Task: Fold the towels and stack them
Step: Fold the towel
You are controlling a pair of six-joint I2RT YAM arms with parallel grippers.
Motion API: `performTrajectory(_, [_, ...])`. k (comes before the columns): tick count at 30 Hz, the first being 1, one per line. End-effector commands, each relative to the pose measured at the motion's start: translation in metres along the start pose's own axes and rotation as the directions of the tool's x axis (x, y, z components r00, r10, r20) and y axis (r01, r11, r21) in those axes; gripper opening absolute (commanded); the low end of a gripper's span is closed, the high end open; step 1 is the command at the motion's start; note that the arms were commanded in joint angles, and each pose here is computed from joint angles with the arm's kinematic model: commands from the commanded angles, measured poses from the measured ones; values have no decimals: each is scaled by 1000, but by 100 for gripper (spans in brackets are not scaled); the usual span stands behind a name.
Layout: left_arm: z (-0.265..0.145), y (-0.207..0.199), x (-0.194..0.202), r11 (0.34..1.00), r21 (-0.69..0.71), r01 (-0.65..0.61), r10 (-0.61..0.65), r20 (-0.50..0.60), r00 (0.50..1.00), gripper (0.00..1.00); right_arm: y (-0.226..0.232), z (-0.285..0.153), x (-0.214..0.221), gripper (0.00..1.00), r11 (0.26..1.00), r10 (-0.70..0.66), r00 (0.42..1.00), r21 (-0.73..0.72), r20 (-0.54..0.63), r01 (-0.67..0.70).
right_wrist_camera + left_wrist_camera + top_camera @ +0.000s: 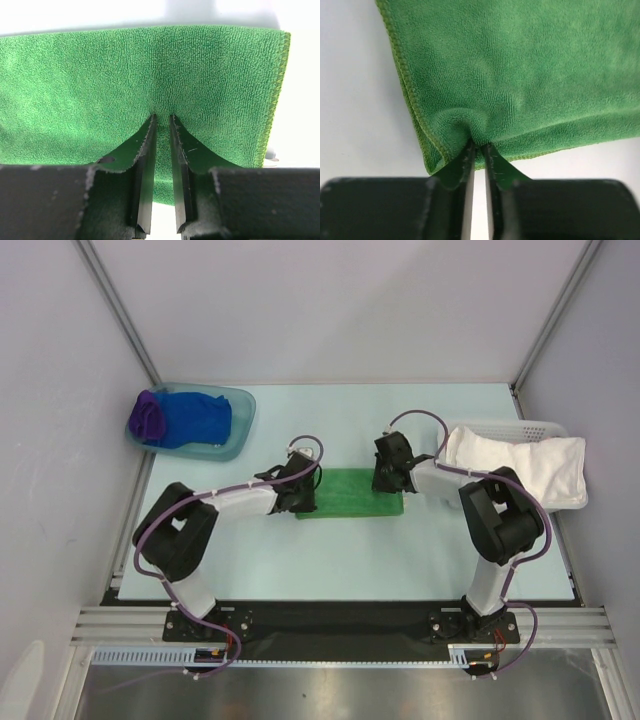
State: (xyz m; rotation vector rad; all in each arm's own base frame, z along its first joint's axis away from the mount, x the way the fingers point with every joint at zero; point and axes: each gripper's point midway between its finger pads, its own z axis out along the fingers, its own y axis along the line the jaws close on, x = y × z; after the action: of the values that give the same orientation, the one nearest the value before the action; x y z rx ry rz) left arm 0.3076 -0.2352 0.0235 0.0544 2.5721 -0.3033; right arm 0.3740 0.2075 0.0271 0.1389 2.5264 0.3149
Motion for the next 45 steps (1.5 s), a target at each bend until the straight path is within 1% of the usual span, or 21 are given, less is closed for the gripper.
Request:
performTrajectory(1, [-2,0,10,999,-25,-32,32,-2,999,14,6,5,-14,22,1000,11,999,-8,40,-11])
performTrajectory(3, [-8,3,13,998,-38,-47,47,-2,999,10,2,7,-14,21,1000,15,999,-1,39,-15])
performTrajectory(5, [-12,5,20,997,-38,-62,61,-9,998,0,0,8,-14,22,1000,18,999,3,37,-18])
performTrajectory(8, [-19,10,26,997,-35,-71,71,-16,997,0,-3,9,-16,21,1000,28,999,1,35,-28])
performTrajectory(14, [-30,5,32,996,21,-92,92,-29,995,1,-5,7,-21,22,999,38,998,-1,42,-38])
performTrajectory(15, [-32,4,31,996,25,-91,92,-26,995,8,-5,7,-21,22,999,37,998,-1,43,-37])
performTrajectory(16, [-34,4,30,996,29,-86,87,-24,996,20,-4,6,-22,21,999,37,998,-3,46,-37])
performTrajectory(17, [-40,-2,23,995,55,-82,83,-6,997,35,-4,6,-22,21,999,37,998,-7,43,-37])
performTrajectory(19, [-48,-9,15,995,83,-64,63,15,998,41,-2,1,-25,23,999,35,998,-15,50,-34])
performTrajectory(20, [-57,-13,0,995,91,-50,46,53,998,46,-1,-2,-26,24,999,32,998,-21,56,-31])
performTrajectory(22, [-68,-9,-16,998,63,-5,-1,84,997,47,1,-7,-30,25,999,27,998,-29,65,-25])
performTrajectory(23, [-74,-1,-26,999,37,30,-34,112,993,48,3,-13,-35,27,999,23,996,-33,81,-20])
performTrajectory(25, [-79,13,-40,993,27,117,-120,140,983,48,3,-20,-38,28,999,15,995,-30,94,-13])
performTrajectory(28, [-82,30,-54,979,33,200,-203,165,965,50,9,-31,-42,29,999,9,993,-47,118,-3])
performTrajectory(31, [-74,28,-59,977,66,200,-208,142,968,50,15,-40,-40,29,999,-12,992,-49,125,18])
performTrajectory(34, [-68,17,-66,977,102,185,-198,131,972,50,2,-42,-38,29,1000,-19,992,-2,128,20])
performTrajectory(36, [-66,12,-71,977,123,173,-189,130,973,50,-12,-43,-39,30,998,-33,990,60,140,25])
performTrajectory(40, [-61,7,-72,979,128,160,-174,105,979,49,-46,-42,-41,36,990,-23,988,140,153,1])
performTrajectory(41, [-61,4,-70,977,142,157,-171,94,981,49,-54,-41,-43,39,988,-17,988,153,155,-7])
performTrajectory(43, [-62,3,-68,977,148,150,-164,86,983,49,-63,-37,-35,43,987,-17,992,163,128,-4])
performTrajectory(45, [-63,1,-65,977,159,139,-152,76,985,49,-69,-35,-34,49,989,-2,992,149,125,-17])
